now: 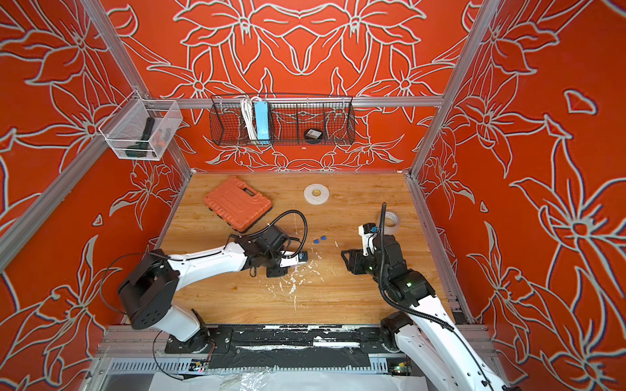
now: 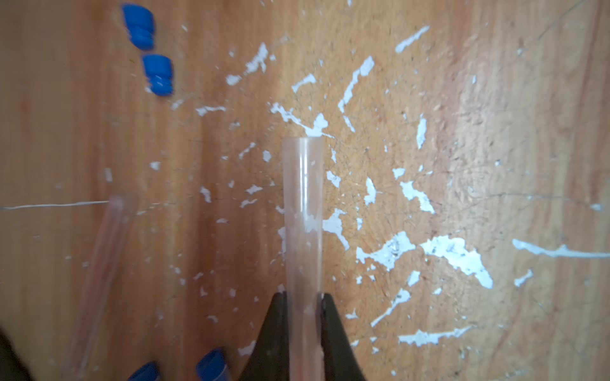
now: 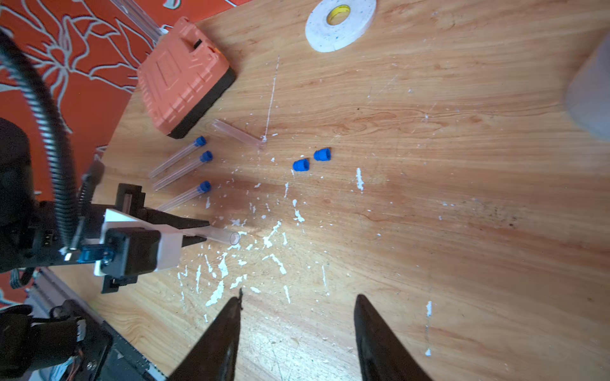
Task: Insert stoppers into test tubes
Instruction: Pick up the test tube at the center of the board.
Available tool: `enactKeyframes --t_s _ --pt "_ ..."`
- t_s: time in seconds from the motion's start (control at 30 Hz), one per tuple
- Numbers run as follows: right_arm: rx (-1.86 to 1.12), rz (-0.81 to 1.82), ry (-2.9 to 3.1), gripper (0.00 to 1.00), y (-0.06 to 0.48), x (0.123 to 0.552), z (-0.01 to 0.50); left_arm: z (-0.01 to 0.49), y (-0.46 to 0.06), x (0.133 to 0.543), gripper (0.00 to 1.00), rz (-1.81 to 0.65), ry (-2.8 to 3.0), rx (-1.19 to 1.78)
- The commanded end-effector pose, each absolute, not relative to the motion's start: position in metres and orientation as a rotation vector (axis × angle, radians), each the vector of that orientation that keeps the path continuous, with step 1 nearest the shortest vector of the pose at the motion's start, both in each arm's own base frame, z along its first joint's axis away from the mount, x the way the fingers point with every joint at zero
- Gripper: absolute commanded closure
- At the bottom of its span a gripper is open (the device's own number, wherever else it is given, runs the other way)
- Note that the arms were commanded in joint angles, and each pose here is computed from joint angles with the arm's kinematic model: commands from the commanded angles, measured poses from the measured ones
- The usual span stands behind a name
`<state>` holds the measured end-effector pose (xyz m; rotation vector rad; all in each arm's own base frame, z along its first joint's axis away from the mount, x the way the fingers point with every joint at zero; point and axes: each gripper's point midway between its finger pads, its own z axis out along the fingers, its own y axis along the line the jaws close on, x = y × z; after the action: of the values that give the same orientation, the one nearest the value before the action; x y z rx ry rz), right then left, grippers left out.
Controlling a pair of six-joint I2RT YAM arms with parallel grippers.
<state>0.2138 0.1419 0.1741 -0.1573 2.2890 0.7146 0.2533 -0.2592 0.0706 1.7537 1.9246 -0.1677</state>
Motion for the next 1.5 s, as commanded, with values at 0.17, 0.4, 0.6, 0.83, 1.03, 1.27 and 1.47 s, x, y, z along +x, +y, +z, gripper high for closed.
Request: enactKeyframes --t_s 0.17,0.4,0.6,0.83,1.03,1.27,1.47 --pt "-0.257 1.165 2.304 0.43 0.199 0.204 0.2 0.114 -0.275 0.244 0.88 -0.298 1.736 1.595" --pt "-0.376 1.28 2.407 0.39 0.236 0.198 0.193 0.128 -0.279 0.237 0.88 -0.341 1.648 1.573" --pt "-0.438 1.296 2.458 0.39 0.258 0.201 0.181 0.136 -0.282 0.228 0.88 -0.389 1.591 1.586" --pt "-0.505 1.306 2.499 0.47 0.279 0.203 0.174 0.139 -0.282 0.222 0.88 -0.412 1.561 1.591" --pt "-0.527 1.299 2.526 0.58 0.288 0.204 0.17 0.14 -0.282 0.224 0.88 -0.401 1.558 1.579" --pt "-0.533 1.302 2.532 0.69 0.292 0.204 0.168 0.141 -0.283 0.224 0.88 -0.4 1.554 1.573" --pt "-0.539 1.301 2.541 0.72 0.292 0.203 0.166 0.141 -0.282 0.226 0.88 -0.396 1.556 1.566"
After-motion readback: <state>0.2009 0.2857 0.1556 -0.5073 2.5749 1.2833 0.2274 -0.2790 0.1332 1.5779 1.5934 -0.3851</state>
